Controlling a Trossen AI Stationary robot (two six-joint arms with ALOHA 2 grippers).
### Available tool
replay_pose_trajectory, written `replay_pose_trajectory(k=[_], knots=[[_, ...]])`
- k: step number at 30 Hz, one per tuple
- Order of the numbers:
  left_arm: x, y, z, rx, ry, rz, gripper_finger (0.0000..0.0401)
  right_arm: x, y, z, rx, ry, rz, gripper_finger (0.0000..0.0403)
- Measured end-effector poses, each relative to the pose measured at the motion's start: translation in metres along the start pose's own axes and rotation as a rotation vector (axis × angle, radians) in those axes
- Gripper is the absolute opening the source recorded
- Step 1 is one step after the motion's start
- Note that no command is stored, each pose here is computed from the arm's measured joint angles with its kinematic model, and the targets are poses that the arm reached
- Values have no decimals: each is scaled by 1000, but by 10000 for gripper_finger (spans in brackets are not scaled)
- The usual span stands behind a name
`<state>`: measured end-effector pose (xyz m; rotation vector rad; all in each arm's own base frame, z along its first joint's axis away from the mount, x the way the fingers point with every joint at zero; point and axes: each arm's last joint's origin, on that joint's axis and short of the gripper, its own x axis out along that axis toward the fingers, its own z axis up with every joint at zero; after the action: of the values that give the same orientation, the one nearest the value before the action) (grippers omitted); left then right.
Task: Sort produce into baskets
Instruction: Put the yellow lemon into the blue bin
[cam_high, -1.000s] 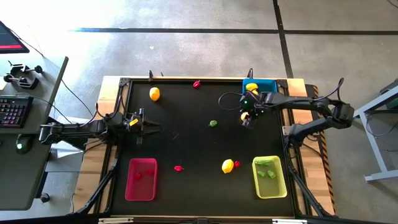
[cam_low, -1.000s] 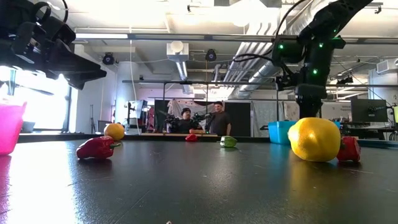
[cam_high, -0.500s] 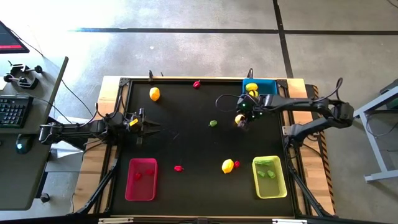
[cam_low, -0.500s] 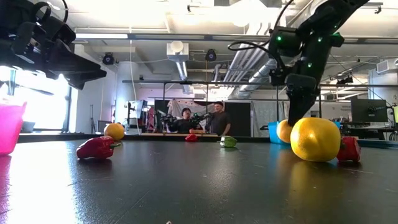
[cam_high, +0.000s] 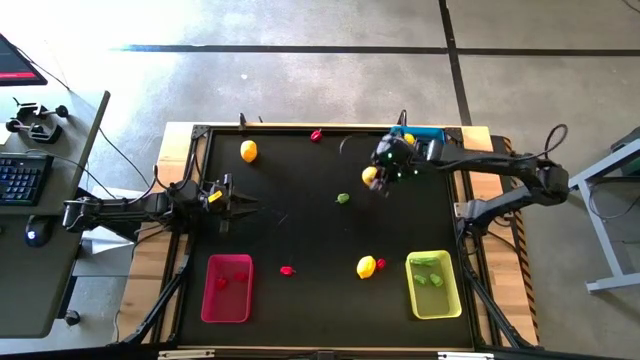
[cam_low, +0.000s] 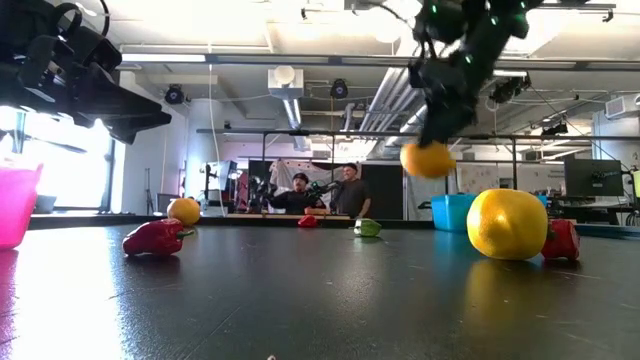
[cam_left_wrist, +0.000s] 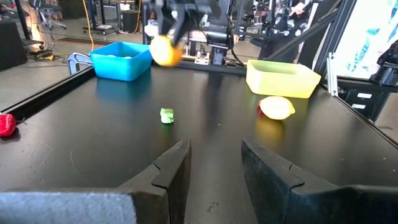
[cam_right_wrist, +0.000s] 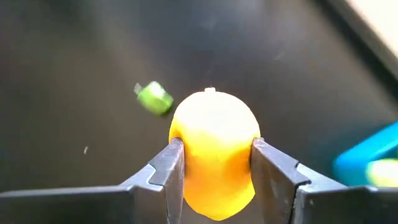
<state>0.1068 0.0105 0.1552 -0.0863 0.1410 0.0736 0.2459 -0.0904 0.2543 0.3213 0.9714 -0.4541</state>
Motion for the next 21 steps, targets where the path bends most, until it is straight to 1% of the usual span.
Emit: replay_pose_trajectory(k=[2, 5, 9, 15, 21], knots=[[0, 0, 0, 0, 0, 0, 126, -13, -3, 13, 1, -33, -42, 138], [0, 0, 0, 0, 0, 0, 126, -33, -14, 29, 25, -67, -140, 138], [0, 0, 0, 0, 0, 0, 126, -52, -42, 38, 111, -66, -302, 138], [0, 0, 0, 0, 0, 0, 126, -56, -90, 34, 300, -26, -419, 138], [0, 0, 0, 0, 0, 0, 126, -47, -128, 25, 425, 75, -534, 138]])
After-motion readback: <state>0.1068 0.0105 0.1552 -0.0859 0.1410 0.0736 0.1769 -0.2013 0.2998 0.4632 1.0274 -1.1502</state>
